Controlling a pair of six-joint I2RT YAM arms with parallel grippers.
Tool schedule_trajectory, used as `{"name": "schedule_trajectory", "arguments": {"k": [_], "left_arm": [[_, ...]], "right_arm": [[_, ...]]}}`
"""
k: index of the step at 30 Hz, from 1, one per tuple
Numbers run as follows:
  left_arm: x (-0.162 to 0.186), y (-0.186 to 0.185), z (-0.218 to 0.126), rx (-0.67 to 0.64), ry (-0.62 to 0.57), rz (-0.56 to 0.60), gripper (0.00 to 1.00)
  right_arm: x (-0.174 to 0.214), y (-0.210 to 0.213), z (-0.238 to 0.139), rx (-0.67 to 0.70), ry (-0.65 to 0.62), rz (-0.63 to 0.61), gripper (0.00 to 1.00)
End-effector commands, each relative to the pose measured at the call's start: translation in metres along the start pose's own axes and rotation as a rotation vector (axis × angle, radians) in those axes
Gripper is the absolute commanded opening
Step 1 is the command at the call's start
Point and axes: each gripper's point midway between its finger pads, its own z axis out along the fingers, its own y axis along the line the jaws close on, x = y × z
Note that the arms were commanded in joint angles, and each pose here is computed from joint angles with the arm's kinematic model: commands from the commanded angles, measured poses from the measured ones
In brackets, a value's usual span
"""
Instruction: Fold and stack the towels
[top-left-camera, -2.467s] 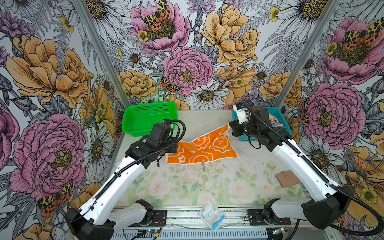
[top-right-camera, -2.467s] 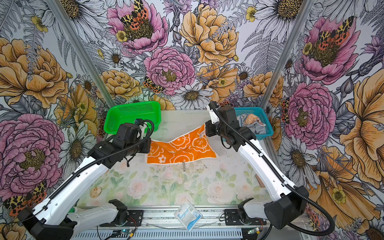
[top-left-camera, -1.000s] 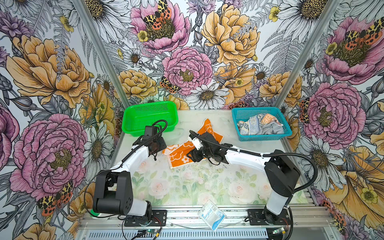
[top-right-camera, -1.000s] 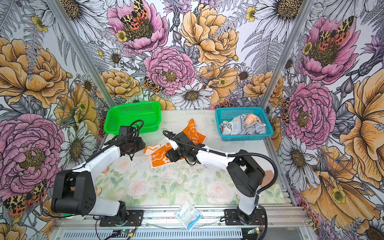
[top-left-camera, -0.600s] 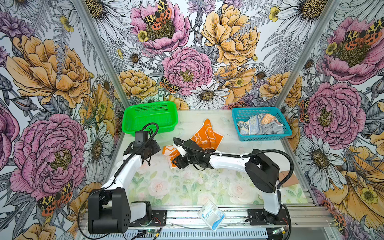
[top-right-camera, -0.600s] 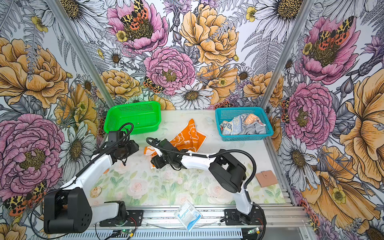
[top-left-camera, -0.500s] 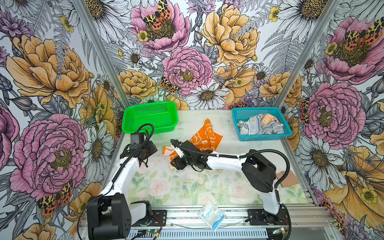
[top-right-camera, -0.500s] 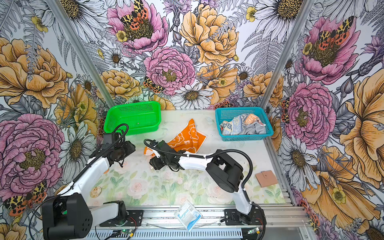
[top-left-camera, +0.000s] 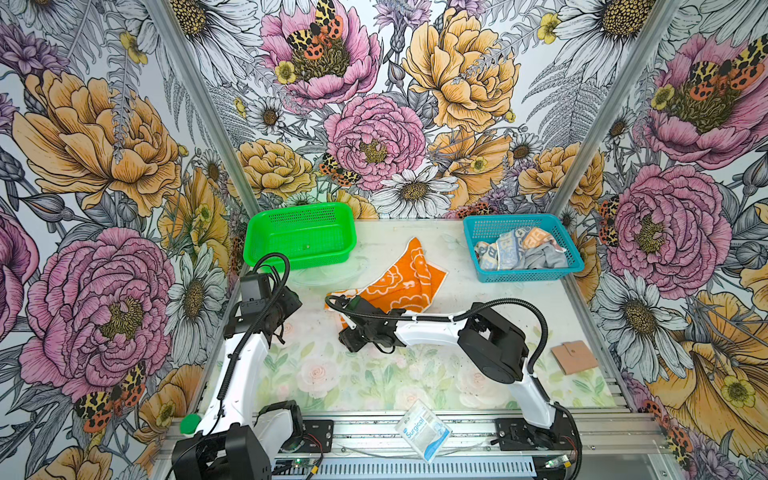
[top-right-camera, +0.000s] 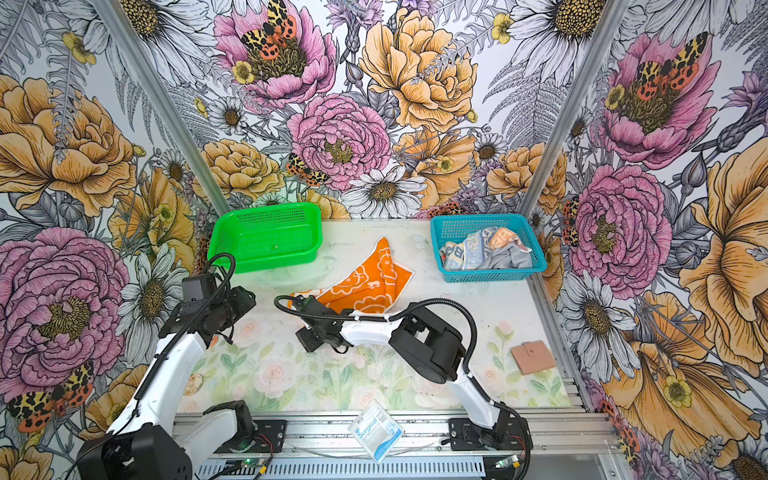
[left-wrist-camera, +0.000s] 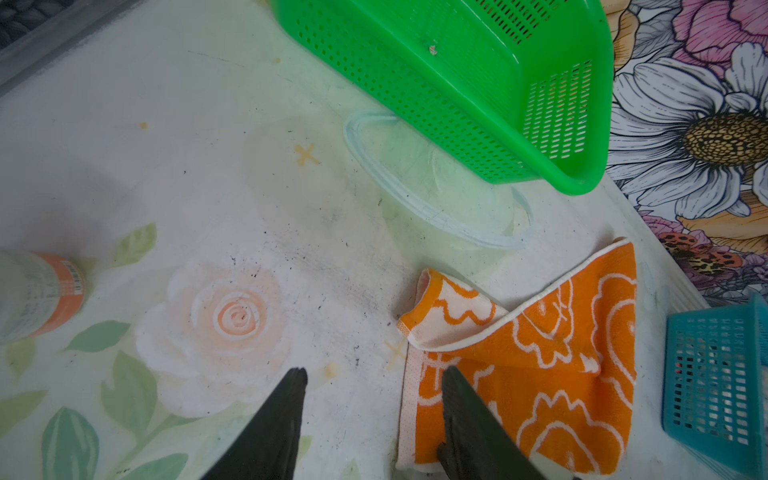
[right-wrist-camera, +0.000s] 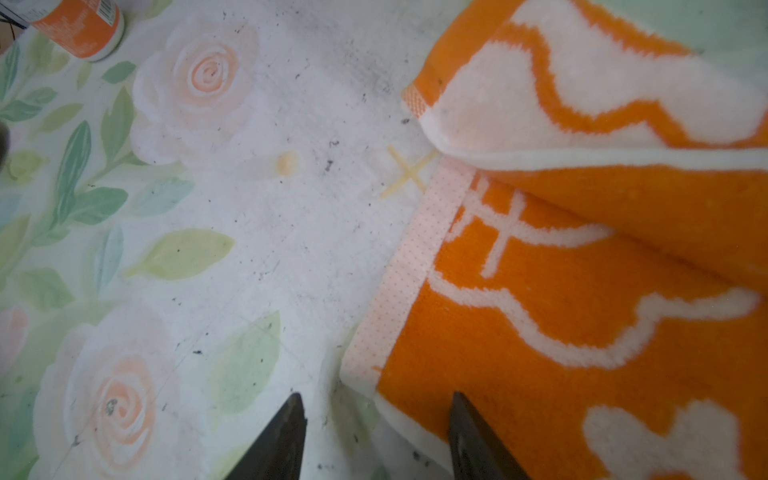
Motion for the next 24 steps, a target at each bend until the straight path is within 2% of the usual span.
{"name": "schedule_trajectory", "arguments": {"k": [1, 4, 7, 11, 13, 14, 18, 24], "left_arm": [[0.005, 0.002, -0.003, 0.012, 0.012, -0.028, 0.55], [0.004, 0.002, -0.005, 0.017, 0.005, -0.031, 0.55], [0.004, 0.003, -0.005, 0.021, 0.007, -0.034, 0.55], [0.004, 0.003, -0.005, 0.022, 0.008, -0.034, 0.55], [0.005, 0.003, -0.004, 0.024, 0.012, -0.033, 0.55], [0.007, 0.003, -0.004, 0.025, 0.016, -0.034, 0.55], [0.024, -0.007, 0.007, 0.07, 0.096, -0.02, 0.54], [0.097, -0.067, 0.028, 0.192, 0.362, 0.165, 0.48]], "right_arm": [[-0.001, -0.005, 0.01, 0.054, 0.011, -0.019, 0.54], [0.003, -0.007, 0.016, 0.069, 0.036, -0.02, 0.48], [0.01, -0.01, 0.02, 0.092, 0.068, -0.021, 0.32], [0.016, -0.011, 0.021, 0.1, 0.088, -0.022, 0.27], [0.017, -0.014, 0.02, 0.11, 0.094, -0.02, 0.06], [0.019, -0.017, 0.018, 0.122, 0.098, -0.015, 0.0], [0.026, -0.035, 0.0, 0.179, 0.099, 0.005, 0.0], [0.055, -0.069, -0.044, 0.256, 0.123, 0.052, 0.0]]}}
